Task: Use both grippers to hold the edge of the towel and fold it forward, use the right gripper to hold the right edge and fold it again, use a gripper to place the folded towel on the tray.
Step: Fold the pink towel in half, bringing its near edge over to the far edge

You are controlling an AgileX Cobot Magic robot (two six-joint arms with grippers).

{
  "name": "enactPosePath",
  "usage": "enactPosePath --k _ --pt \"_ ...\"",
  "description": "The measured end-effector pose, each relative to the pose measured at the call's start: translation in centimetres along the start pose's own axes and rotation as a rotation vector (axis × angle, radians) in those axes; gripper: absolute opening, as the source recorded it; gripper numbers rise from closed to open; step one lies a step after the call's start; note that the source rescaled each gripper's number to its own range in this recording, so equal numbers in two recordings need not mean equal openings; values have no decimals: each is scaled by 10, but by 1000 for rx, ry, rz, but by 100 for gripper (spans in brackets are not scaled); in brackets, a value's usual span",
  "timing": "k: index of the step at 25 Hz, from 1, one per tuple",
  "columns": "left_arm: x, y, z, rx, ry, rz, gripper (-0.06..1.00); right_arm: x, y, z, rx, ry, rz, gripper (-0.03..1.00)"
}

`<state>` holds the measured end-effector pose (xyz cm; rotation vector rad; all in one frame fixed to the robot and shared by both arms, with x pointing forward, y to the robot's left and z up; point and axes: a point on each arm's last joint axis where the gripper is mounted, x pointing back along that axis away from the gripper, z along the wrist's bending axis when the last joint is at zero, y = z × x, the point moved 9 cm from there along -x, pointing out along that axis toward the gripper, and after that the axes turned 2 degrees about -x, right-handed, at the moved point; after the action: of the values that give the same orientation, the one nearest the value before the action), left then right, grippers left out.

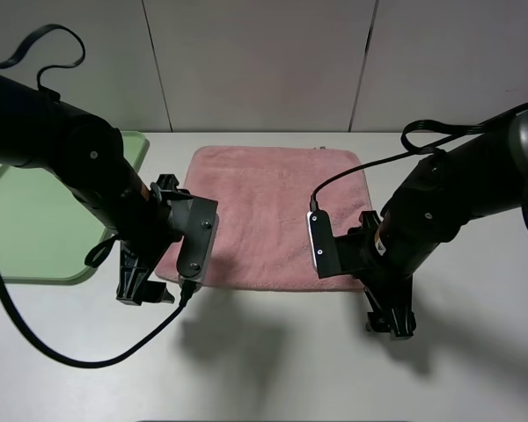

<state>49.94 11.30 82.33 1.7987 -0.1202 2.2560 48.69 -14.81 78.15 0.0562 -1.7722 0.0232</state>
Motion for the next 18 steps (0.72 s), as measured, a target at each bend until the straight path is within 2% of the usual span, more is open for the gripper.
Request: enactPosePath --k 18 --pt "-37 -3 -10 2 -61 22 97 0 1 0 1 0 -3 100"
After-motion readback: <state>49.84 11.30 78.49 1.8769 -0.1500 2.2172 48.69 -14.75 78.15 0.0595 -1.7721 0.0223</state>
